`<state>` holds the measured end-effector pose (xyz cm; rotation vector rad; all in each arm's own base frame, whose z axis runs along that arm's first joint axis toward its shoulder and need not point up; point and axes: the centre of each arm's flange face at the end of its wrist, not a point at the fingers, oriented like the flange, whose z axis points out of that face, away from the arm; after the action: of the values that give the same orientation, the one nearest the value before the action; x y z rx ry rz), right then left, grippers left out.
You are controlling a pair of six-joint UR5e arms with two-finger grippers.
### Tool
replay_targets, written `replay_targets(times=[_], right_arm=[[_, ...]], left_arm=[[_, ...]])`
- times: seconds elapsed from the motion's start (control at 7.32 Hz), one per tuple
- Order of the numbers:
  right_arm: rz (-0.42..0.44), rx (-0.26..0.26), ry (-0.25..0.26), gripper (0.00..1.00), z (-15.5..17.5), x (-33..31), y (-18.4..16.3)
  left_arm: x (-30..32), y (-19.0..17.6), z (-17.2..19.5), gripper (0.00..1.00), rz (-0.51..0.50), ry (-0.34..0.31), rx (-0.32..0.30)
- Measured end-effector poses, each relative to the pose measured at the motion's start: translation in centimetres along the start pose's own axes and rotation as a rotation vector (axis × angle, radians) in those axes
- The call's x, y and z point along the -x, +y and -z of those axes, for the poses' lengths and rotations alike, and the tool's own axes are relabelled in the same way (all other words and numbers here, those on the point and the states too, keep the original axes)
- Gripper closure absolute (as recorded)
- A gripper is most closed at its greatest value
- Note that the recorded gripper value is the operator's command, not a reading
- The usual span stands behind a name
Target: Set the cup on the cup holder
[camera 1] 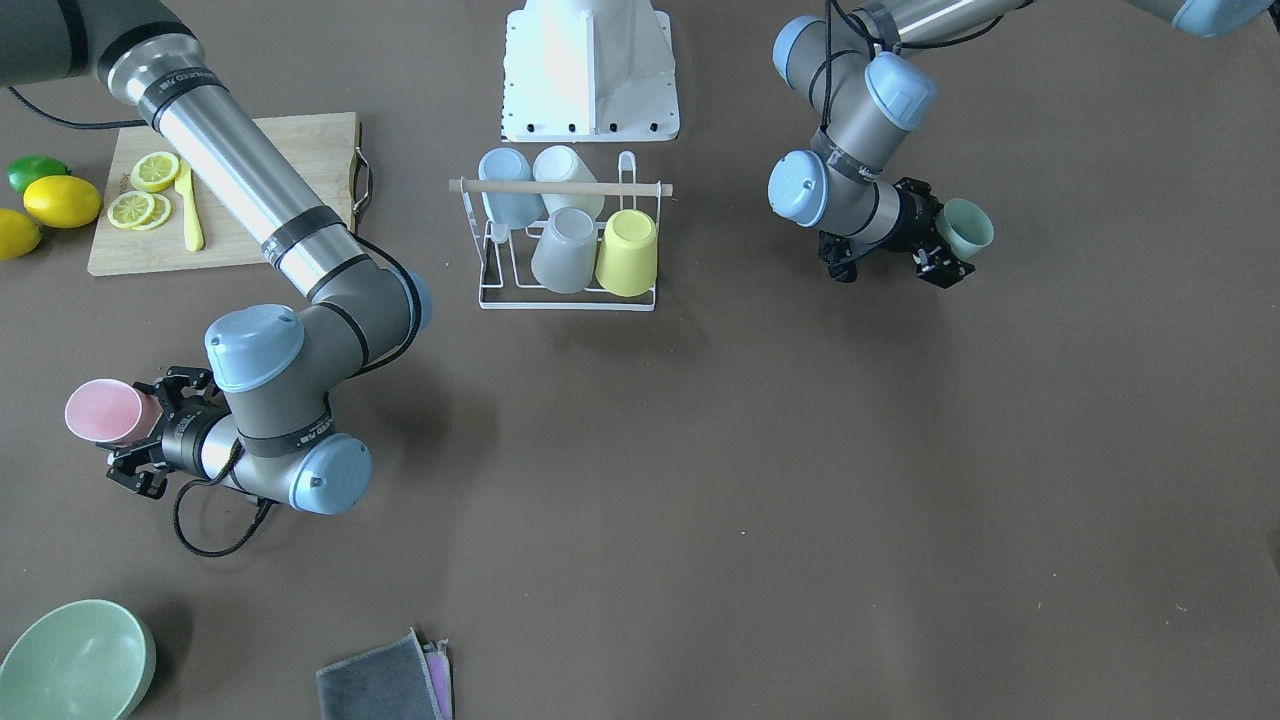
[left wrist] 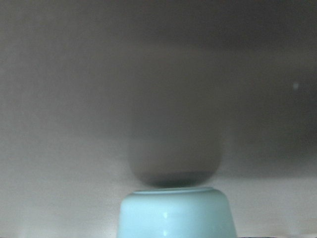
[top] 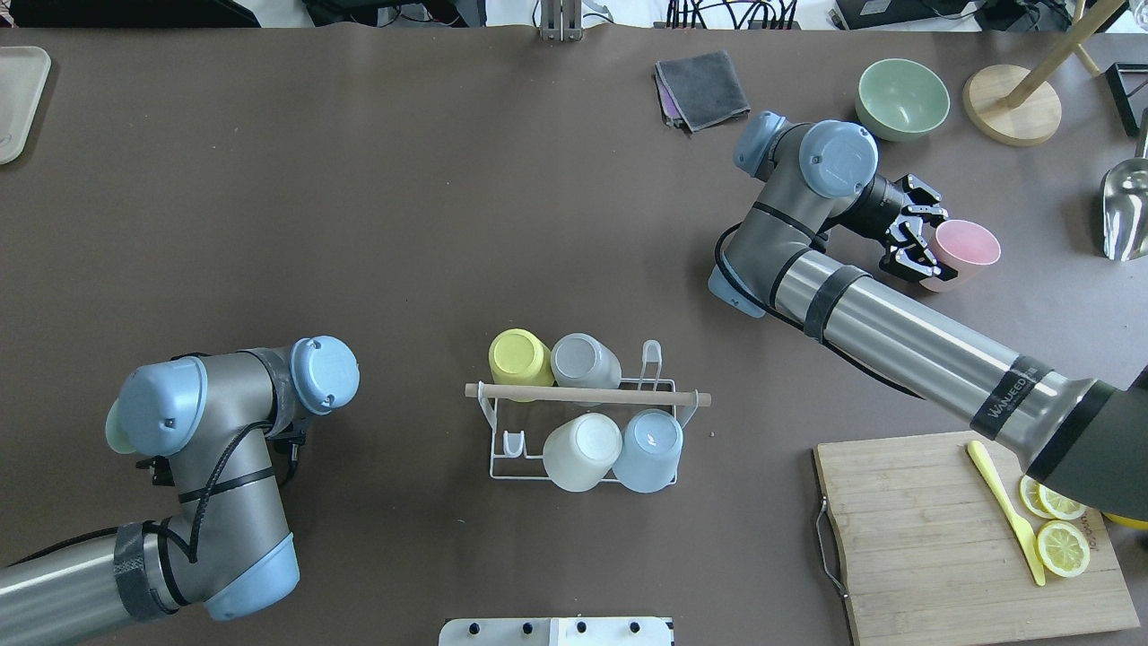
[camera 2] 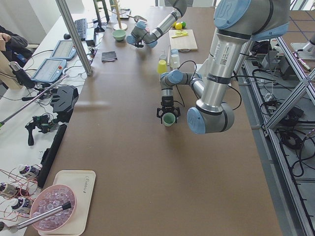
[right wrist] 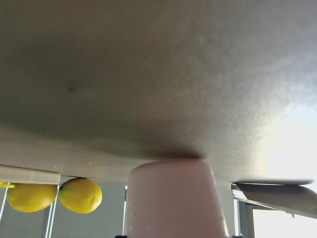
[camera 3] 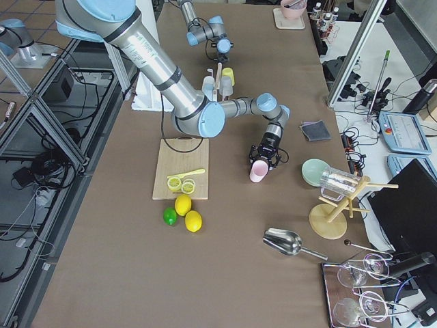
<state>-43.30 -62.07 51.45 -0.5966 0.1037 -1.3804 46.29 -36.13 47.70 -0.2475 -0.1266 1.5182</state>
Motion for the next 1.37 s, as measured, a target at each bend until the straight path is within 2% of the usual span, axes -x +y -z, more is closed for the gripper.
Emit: replay_targets(times=[0.14,0.27,0.41,0.55,0.68,0.96,1.09,1.23,1.37], right_arm=[[0.01,0.002,0.002,0.56,0.1,0.1,0.2],[0.01,-0.002,0.014,0.55,0.6,0.0,0.9],[-0.002,-0.026,0.042,0.55,1.2,0.0,2.4],[-0.025,-0.076,0.076,0.55,1.5,0.0,4.4],[-0.053,-0.153,0.096,0.54,2.1,0.4,6.3],[-0.103,-0.366,0.08,0.54,5.3,1.0,10.0],[-0.118,-0.505,0.063,0.54,7.1,0.8,11.8],[-0.131,-0.652,0.03,0.54,8.5,0.6,13.4],[-0.157,-0.8,-0.017,0.54,9.8,0.8,14.8]], left_arm=[[0.0,0.0,-0.1,0.1,0.0,0.0,0.0],[0.0,0.1,0.0,0.33,0.001,0.0,-0.001],[0.0,0.2,0.0,0.47,0.002,-0.001,-0.003],[0.0,0.5,0.0,0.5,0.003,-0.002,-0.008],[-0.1,0.9,0.1,0.5,0.003,-0.004,-0.014],[-0.1,2.1,0.0,0.52,0.009,-0.008,-0.026],[-0.1,3.2,0.0,0.52,0.017,-0.01,-0.038],[0.3,4.6,0.1,0.58,0.032,-0.013,-0.053],[1.4,6.2,0.3,0.6,0.062,-0.014,-0.073]])
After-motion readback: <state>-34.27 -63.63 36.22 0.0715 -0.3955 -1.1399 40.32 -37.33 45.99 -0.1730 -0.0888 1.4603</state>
